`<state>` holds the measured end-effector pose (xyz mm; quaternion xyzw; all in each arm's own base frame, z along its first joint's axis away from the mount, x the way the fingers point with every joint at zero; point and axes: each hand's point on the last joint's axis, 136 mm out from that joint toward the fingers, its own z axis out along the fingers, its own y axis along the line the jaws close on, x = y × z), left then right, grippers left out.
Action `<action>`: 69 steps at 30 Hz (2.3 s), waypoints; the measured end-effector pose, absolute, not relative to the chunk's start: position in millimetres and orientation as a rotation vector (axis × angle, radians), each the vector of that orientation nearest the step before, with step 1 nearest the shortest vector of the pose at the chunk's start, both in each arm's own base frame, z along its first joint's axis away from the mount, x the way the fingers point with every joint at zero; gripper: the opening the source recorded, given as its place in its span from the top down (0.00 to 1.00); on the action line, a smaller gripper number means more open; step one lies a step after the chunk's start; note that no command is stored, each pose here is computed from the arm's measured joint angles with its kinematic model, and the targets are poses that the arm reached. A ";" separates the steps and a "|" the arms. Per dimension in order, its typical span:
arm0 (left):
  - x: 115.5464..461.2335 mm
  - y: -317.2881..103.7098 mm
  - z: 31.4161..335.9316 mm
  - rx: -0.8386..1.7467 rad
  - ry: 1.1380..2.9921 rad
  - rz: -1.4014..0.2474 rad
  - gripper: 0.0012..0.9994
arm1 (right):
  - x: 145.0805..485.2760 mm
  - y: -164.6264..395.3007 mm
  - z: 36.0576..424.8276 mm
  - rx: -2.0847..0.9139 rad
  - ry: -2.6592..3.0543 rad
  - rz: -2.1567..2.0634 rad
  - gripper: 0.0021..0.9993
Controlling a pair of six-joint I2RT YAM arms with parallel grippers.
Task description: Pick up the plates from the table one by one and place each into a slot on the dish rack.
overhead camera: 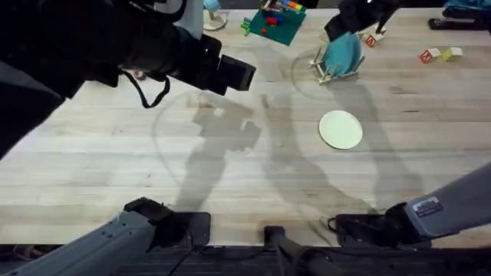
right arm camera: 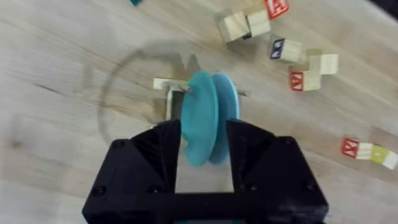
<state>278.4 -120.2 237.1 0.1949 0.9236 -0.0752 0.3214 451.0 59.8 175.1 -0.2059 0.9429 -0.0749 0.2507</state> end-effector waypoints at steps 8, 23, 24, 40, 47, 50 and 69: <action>278.4 -120.3 237.1 0.512 2.426 -0.198 0.01 | 407.4 65.4 252.8 -0.529 2.448 -0.177 0.31; 278.4 -120.3 237.1 0.512 2.426 -0.198 0.01 | 299.9 42.6 299.2 -0.378 2.529 -0.128 0.00; 278.4 -120.3 237.1 0.512 2.426 -0.198 0.01 | 294.3 41.5 296.6 -0.365 2.554 -0.124 0.00; 278.4 -120.3 237.1 0.512 2.426 -0.198 0.01 | 266.7 47.9 278.8 -0.242 2.688 -0.005 0.00; 278.8 -120.4 236.9 0.512 2.426 -0.198 0.01 | 239.7 41.9 243.6 -0.173 2.730 0.008 0.00; 279.7 -120.8 235.4 0.513 2.431 -0.197 0.01 | 229.3 35.8 233.9 -0.131 2.725 0.012 0.00; 279.4 -123.1 234.0 0.511 2.438 -0.215 0.53 | 218.5 24.9 241.4 -0.056 2.672 0.015 0.00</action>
